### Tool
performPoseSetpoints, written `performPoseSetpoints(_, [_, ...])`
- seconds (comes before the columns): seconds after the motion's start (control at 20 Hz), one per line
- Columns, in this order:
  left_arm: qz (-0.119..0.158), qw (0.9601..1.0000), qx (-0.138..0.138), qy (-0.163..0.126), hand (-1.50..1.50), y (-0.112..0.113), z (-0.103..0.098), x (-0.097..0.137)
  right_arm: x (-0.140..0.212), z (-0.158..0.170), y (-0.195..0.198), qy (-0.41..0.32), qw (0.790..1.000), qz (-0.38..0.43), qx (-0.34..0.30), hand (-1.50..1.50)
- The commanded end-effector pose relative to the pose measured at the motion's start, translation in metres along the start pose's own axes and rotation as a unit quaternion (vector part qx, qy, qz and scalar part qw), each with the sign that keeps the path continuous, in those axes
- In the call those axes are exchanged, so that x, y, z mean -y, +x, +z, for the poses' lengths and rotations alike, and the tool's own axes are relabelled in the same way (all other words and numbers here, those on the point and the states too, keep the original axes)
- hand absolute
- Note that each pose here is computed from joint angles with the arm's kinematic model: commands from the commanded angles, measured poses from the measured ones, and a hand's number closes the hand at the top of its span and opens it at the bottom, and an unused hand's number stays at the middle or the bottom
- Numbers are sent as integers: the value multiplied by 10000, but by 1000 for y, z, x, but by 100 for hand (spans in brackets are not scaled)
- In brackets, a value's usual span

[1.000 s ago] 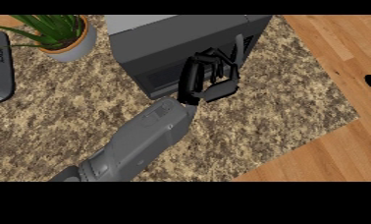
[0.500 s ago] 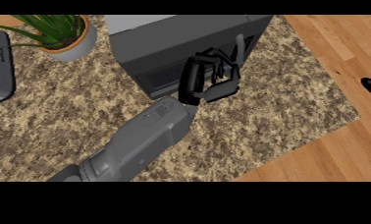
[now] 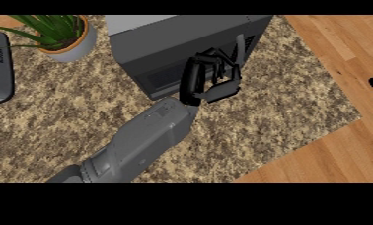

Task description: Pick up the milk, place it into the microwave and close the microwave

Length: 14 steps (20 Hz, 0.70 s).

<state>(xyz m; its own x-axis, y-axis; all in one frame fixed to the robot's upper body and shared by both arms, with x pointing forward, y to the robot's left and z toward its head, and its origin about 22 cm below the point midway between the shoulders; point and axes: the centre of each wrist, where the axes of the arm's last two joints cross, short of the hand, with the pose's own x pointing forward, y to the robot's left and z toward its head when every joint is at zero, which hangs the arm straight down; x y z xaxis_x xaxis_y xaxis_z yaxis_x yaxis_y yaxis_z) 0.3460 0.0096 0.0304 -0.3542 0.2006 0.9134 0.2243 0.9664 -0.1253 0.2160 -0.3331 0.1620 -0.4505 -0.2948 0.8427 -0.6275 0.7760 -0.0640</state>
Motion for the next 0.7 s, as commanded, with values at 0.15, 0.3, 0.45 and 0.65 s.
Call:
performPoseSetpoints(0.15, [-118, 9997, -181, 135, 150, -1, -16, -8, 2, -4, 6, 160, 9999, -5, -3, -150])
performPoseSetpoints(0.3, [-411, 9988, -76, -263, 150, -2, -15, -5, 3, -7, 7, 300, 9995, -103, 66, -150])
performPoseSetpoints(0.45, [-671, 9973, -285, -112, 150, -8, -14, -10, 1, -8, 6, 392, 9986, -281, 217, -150])
performPoseSetpoints(0.65, [-867, 9941, -620, 204, 150, -18, -7, -20, 2, -9, 10, 525, 9980, -327, 148, -150])
